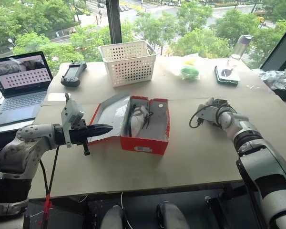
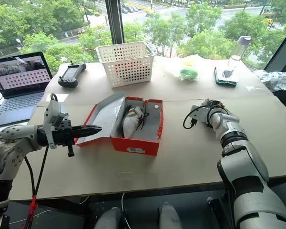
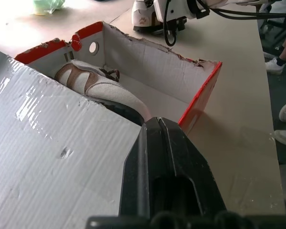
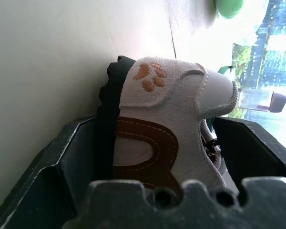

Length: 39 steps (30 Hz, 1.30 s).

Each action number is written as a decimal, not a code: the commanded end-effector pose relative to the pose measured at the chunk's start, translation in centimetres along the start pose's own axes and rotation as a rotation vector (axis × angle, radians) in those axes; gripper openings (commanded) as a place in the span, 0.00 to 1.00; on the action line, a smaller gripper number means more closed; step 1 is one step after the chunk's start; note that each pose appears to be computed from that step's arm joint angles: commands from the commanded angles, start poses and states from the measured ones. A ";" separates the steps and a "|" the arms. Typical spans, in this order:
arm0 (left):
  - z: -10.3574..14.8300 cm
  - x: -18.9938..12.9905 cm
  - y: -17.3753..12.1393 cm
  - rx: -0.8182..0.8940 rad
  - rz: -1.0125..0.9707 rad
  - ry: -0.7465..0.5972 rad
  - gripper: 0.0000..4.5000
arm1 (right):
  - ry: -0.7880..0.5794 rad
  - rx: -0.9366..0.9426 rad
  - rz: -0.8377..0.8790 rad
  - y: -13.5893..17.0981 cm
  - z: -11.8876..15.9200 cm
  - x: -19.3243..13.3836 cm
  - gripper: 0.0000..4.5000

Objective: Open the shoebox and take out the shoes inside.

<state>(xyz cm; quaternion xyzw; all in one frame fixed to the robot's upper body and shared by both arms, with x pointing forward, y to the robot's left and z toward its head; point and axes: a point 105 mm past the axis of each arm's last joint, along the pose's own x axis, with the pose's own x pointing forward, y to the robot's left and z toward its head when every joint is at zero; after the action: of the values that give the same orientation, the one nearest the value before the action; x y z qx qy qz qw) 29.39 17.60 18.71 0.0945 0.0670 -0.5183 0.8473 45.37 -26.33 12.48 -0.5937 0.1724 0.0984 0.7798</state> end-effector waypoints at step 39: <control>1.2 -0.3 0.0 0.040 0.017 -0.017 0.00 | -0.319 0.403 0.220 -8.1 5.2 -4.8 0.99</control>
<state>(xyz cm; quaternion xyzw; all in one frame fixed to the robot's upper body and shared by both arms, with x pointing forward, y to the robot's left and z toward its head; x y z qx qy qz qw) 29.49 17.62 18.76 0.0950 0.0662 -0.5120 0.8512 44.49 -23.82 21.32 -0.3975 0.1610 0.2343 0.8724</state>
